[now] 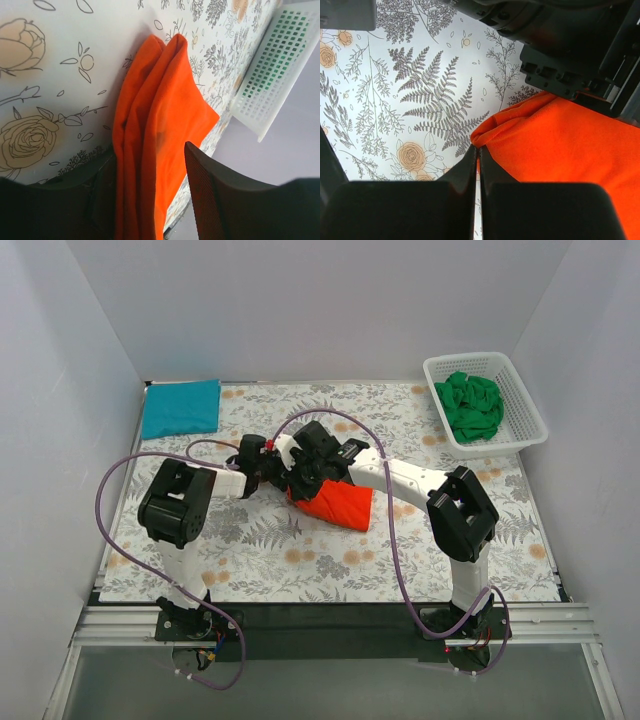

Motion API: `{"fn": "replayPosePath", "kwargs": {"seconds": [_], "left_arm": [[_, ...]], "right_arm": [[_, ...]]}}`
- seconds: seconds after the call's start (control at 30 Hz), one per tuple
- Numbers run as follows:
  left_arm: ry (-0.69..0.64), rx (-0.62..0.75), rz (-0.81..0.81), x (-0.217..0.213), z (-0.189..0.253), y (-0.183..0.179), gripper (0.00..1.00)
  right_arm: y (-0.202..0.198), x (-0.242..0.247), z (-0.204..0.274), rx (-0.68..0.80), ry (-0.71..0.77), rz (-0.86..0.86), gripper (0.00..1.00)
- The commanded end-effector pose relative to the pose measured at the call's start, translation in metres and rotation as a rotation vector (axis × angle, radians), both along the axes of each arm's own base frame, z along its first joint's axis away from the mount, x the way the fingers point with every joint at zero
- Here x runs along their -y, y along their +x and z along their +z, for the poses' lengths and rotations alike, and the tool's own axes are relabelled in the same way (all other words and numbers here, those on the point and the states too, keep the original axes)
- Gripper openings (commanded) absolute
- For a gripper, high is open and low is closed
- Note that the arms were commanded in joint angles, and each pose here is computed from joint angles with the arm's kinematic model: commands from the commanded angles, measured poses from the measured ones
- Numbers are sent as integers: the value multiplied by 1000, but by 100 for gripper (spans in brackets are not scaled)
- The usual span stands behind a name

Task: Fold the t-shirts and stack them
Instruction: Neatly place the folded tshirt to the corner

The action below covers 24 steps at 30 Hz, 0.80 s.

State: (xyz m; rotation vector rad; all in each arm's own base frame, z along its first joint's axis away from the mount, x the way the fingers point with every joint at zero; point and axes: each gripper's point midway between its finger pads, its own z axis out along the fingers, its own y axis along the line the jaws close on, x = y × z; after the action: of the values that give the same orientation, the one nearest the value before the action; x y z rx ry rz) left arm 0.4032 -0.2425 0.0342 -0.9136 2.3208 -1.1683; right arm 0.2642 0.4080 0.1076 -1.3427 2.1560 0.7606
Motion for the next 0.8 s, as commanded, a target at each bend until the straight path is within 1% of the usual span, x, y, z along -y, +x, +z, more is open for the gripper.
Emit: {"fn": "replayPosePath", "kwargs": {"seconds": [0.0,0.07,0.1,0.13,0.17,0.2,0.23,0.27,0.3,0.37,0.4,0.43,0.47,0.5,0.53,0.6,0.63,0.7,0.77], "left_arm": [[135,-59,30,-13,-25,-2,48],[184,-57,26,-18,-28,-1,44],[197,-34,24,-18,-21,6,35],[237,-25,21,-22,-23,9,28],[303,33,-33,-25,-20,13,22],[332,64,-33,-26,-11,25,9],[375,66,-36,-32,-11,28,3],[427,87,-84,-36,-12,28,0],[460,104,-95,-40,-10,31,0],[529,134,-110,-48,-4,39,0],[551,141,-110,-52,-2,43,0],[580,136,-111,-57,-1,49,0],[607,140,-111,-63,-1,56,0],[659,149,-121,-71,-1,60,0],[688,150,-130,-77,-1,64,0],[727,190,-110,-94,11,84,0],[762,222,-136,-100,16,92,0],[799,273,-122,-118,33,121,0],[865,270,-158,-135,36,135,0]], "right_arm": [[13,-16,43,77,103,-8,1],[16,-17,43,83,104,-17,1],[17,-19,42,79,108,-17,1],[18,-20,42,75,111,-20,2],[20,-19,41,68,110,-23,11],[19,-19,41,62,114,-21,29],[19,-18,42,60,115,-24,35],[22,-15,43,61,118,-31,40],[23,-12,43,54,118,-36,48],[27,-6,42,40,119,-59,60],[28,-3,45,34,126,-64,72],[29,2,43,24,124,-75,79],[34,9,49,28,133,-91,91],[37,13,51,31,138,-98,98],[38,19,51,31,134,-105,98],[47,33,58,50,141,-133,98],[48,38,60,56,141,-132,98],[53,53,60,56,133,-153,98],[56,66,55,54,120,-167,98]]}}
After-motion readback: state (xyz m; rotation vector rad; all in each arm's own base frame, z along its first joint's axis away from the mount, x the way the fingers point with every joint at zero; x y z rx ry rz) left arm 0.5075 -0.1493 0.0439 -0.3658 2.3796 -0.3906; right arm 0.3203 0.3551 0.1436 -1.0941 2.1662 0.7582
